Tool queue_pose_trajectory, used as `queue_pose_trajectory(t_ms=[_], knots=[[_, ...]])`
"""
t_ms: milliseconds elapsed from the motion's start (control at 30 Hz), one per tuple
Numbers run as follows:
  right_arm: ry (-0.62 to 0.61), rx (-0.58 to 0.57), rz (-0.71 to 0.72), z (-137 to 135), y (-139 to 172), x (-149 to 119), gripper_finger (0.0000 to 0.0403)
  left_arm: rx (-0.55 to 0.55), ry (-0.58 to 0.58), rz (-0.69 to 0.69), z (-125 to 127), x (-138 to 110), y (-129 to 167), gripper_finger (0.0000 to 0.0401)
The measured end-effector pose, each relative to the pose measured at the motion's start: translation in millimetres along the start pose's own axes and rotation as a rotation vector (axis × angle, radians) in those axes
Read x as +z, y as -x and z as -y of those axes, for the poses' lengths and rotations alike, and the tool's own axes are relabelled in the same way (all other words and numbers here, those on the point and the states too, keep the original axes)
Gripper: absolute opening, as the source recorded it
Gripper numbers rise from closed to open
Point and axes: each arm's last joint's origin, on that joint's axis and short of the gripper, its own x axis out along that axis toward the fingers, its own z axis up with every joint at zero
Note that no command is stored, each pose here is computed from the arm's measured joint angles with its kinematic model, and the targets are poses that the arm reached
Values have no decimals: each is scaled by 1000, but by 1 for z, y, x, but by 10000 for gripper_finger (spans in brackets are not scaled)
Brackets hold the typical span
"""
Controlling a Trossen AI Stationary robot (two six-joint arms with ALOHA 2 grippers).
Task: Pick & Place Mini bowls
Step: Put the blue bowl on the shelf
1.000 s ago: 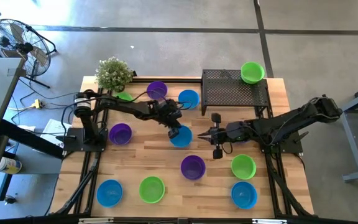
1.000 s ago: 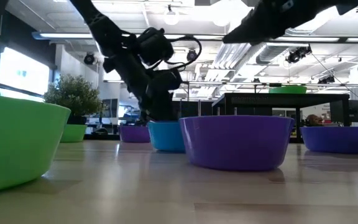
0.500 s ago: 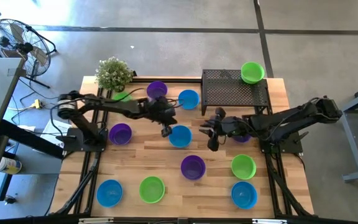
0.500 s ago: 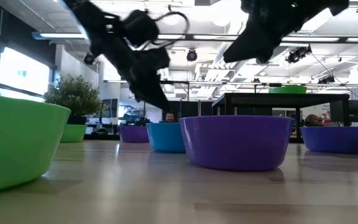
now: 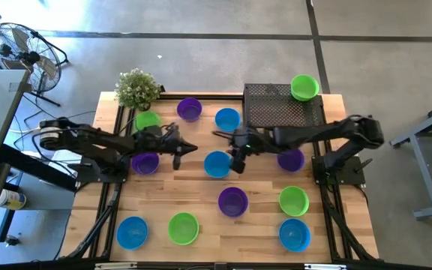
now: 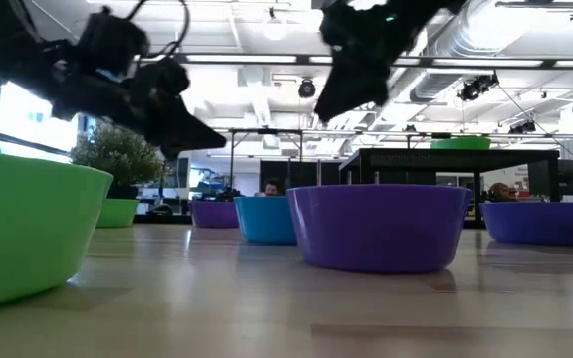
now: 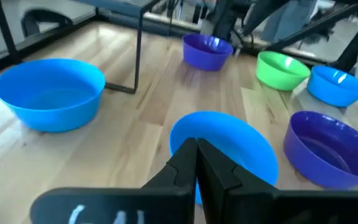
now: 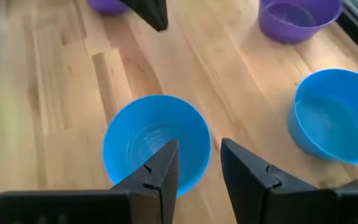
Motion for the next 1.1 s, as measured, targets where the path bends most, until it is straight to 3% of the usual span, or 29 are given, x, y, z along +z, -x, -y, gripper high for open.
queue_pose_trajectory(t_ms=[333,700,867,1100], knots=[[110,67,-228,17,-59,30,110,-8,-22,13,-1,-28,21,4],[213,22,-336,19,-105,34,193,-24,-57,13,0,-28,21,4],[185,35,-370,29,-118,28,179,-23,-80,15,-1,-28,21,4],[157,127,-408,33,-131,21,129,-30,-114,18,0,-28,21,4]])
